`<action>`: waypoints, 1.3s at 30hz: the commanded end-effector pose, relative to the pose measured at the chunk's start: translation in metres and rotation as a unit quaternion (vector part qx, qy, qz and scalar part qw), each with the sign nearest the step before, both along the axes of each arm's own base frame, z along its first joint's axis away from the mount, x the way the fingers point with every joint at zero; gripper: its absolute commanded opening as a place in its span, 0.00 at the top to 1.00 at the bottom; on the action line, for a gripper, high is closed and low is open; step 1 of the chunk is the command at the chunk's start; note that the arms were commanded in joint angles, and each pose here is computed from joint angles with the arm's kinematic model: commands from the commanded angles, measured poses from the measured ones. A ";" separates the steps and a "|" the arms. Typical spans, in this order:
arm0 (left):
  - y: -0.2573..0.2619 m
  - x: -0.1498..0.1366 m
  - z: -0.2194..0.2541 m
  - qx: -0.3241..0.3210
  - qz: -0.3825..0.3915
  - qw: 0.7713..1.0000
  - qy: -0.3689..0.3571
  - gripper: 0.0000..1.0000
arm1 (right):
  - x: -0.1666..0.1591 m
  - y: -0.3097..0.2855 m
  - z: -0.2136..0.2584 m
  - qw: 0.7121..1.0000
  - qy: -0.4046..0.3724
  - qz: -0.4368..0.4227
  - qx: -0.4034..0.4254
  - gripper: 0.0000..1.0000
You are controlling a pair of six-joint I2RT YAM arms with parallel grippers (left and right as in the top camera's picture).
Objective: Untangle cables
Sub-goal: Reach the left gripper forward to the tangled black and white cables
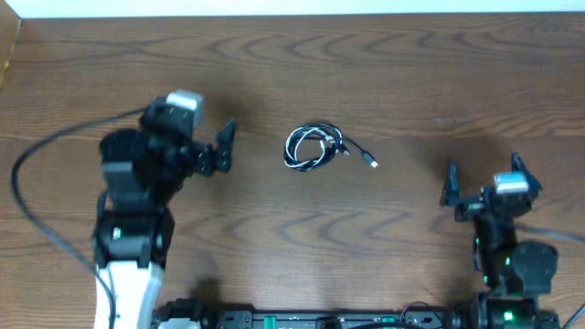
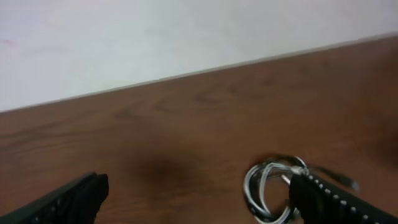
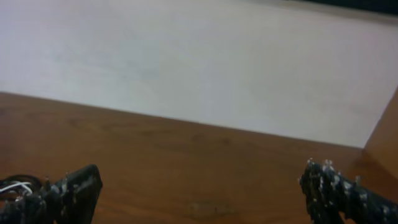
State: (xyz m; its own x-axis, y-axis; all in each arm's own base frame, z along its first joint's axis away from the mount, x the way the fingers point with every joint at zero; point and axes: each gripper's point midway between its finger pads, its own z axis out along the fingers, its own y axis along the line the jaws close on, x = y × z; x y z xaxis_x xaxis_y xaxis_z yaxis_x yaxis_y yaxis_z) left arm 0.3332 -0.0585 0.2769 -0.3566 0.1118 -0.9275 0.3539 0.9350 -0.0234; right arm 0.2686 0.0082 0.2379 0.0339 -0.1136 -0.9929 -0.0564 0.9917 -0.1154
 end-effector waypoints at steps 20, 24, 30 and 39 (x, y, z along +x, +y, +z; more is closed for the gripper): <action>-0.097 0.040 -0.059 0.007 -0.096 0.960 0.262 0.02 | 0.099 0.047 0.015 0.945 0.293 0.138 0.039 0.01; -0.122 0.026 -0.053 -0.066 -0.139 0.943 0.294 0.02 | 0.105 0.049 -0.001 0.926 0.346 0.142 0.050 0.01; -0.133 0.018 -0.046 -0.102 -0.166 0.932 0.306 0.02 | 0.114 0.050 -0.026 0.911 0.382 0.149 0.041 0.01; -0.141 0.029 -0.061 -0.109 -0.161 0.928 0.317 0.02 | 0.109 0.072 -0.020 0.896 0.385 0.197 0.101 0.01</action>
